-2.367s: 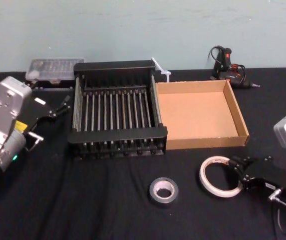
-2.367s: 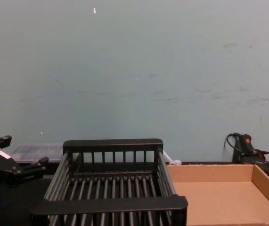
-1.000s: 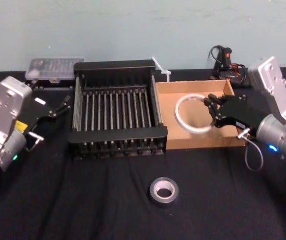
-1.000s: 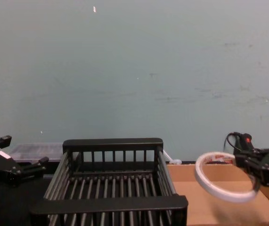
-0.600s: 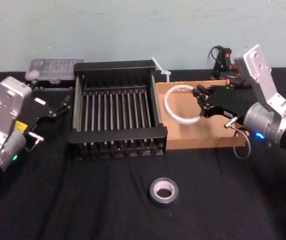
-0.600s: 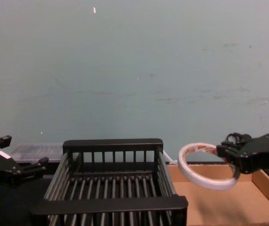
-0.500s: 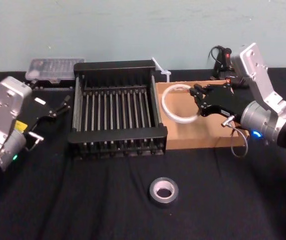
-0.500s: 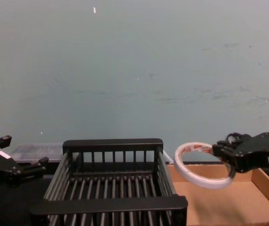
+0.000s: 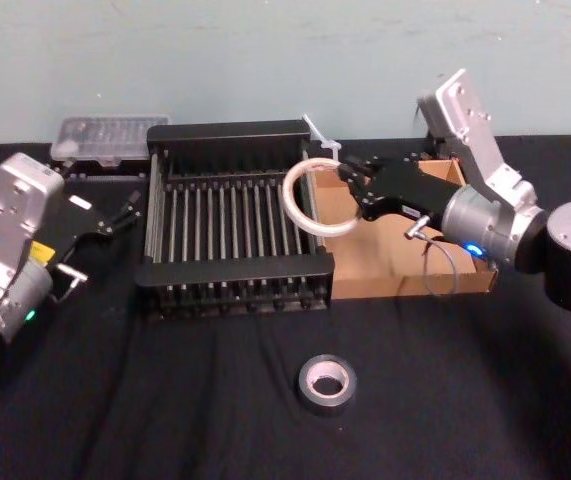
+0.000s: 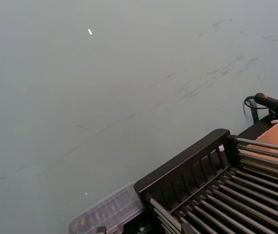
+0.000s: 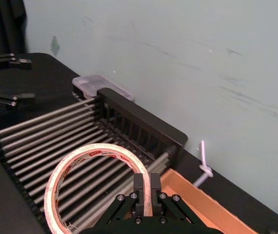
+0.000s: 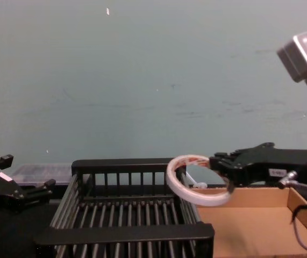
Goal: Pick up the white tape and place it into the black box , Pick up the silver tape and place it into the brown box.
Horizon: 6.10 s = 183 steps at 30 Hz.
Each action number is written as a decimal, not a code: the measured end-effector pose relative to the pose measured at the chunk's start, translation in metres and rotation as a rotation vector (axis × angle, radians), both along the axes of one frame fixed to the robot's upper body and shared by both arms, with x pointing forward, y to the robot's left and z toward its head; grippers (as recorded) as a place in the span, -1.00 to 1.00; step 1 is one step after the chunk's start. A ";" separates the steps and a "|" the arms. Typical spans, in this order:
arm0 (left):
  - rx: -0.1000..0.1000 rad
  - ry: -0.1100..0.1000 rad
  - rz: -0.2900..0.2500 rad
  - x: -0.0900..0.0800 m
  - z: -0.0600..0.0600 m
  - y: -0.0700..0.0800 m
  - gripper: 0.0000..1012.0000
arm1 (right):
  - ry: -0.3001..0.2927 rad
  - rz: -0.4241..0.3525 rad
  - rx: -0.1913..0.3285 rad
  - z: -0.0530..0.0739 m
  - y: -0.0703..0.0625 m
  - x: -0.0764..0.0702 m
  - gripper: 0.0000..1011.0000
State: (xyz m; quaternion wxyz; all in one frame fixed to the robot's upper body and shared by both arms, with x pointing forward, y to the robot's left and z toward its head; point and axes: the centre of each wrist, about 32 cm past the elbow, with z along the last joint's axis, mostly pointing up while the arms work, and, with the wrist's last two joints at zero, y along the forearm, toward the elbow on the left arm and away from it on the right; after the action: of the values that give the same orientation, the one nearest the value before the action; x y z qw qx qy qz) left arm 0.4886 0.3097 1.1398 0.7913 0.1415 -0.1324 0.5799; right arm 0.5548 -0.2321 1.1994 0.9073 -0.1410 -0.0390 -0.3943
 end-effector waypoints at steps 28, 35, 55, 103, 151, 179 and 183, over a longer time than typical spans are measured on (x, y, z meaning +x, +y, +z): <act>0.000 0.000 0.000 0.000 0.000 0.000 0.98 | -0.007 0.083 0.018 -0.001 0.036 0.023 -0.83; 0.000 0.000 0.000 0.000 0.000 0.000 0.98 | -0.007 0.083 0.018 -0.001 0.035 0.023 -0.83; 0.000 0.000 0.000 0.000 0.000 0.000 0.98 | -0.007 0.081 0.018 -0.001 0.035 0.023 -0.02; 0.000 0.000 0.000 0.000 0.000 0.000 0.98 | -0.027 0.057 0.009 0.014 -0.007 -0.019 0.98; 0.000 0.000 0.000 0.000 0.000 0.000 0.98 | 0.252 0.248 -0.142 -0.014 -0.017 -0.090 0.98; 0.000 0.000 0.000 0.000 0.000 0.000 0.98 | 0.325 0.256 -0.181 -0.031 -0.010 -0.085 0.98; 0.000 0.000 0.000 0.000 0.000 0.000 0.98 | 0.332 0.253 -0.181 -0.033 -0.009 -0.083 0.98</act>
State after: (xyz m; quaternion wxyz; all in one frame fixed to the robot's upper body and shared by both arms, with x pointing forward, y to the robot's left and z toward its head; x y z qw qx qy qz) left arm 0.4886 0.3097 1.1398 0.7913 0.1415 -0.1325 0.5799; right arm 0.4720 -0.2413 1.1668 0.9272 -0.2787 0.0583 -0.2436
